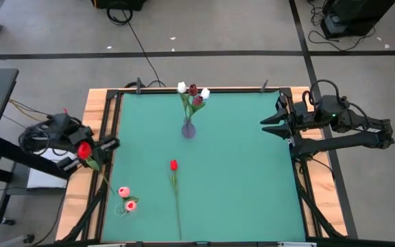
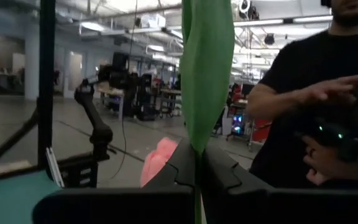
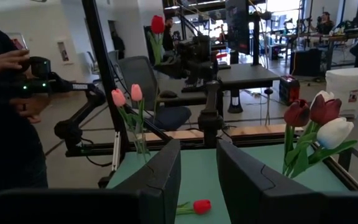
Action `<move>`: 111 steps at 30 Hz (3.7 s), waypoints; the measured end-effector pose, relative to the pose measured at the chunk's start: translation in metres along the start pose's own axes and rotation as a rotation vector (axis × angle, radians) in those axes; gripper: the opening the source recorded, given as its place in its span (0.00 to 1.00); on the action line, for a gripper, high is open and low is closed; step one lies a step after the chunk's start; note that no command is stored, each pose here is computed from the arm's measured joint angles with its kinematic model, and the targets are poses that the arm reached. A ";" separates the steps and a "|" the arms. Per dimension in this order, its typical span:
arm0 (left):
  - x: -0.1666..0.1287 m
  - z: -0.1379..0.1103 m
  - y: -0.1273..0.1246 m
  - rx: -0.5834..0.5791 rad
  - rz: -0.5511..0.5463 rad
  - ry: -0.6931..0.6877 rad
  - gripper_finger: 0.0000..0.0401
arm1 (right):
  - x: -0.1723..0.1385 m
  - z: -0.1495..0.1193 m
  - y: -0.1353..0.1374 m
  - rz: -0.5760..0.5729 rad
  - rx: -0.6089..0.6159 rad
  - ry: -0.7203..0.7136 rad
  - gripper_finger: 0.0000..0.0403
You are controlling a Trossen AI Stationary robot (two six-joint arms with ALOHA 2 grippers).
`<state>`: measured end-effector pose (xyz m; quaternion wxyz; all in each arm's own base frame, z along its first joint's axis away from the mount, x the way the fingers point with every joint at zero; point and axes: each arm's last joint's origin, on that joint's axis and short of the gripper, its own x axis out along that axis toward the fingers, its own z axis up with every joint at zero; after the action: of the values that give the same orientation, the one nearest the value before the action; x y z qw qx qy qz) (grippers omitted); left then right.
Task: Sort flowers into vase by color
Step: Put the top red tulip into the transparent vase, then put the red tulip into the transparent vase
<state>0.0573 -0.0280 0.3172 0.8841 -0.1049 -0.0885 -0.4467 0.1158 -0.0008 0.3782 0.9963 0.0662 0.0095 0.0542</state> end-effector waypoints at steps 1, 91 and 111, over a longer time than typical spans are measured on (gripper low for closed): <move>0.002 -0.002 0.002 -0.007 -0.002 0.010 0.02 | 0.000 0.000 0.000 0.000 0.000 0.000 0.28; 0.025 0.078 0.006 0.021 1.403 0.030 0.67 | 0.006 0.015 0.000 -0.021 -0.115 -0.150 0.28; 0.113 0.001 0.095 -0.438 1.636 -0.003 0.67 | 0.038 0.036 -0.005 0.030 0.144 -0.410 0.28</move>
<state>0.1999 -0.0596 0.3361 0.8884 -0.3056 0.1026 0.3269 0.1546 -0.0060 0.4130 0.9691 0.1470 -0.1906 0.0538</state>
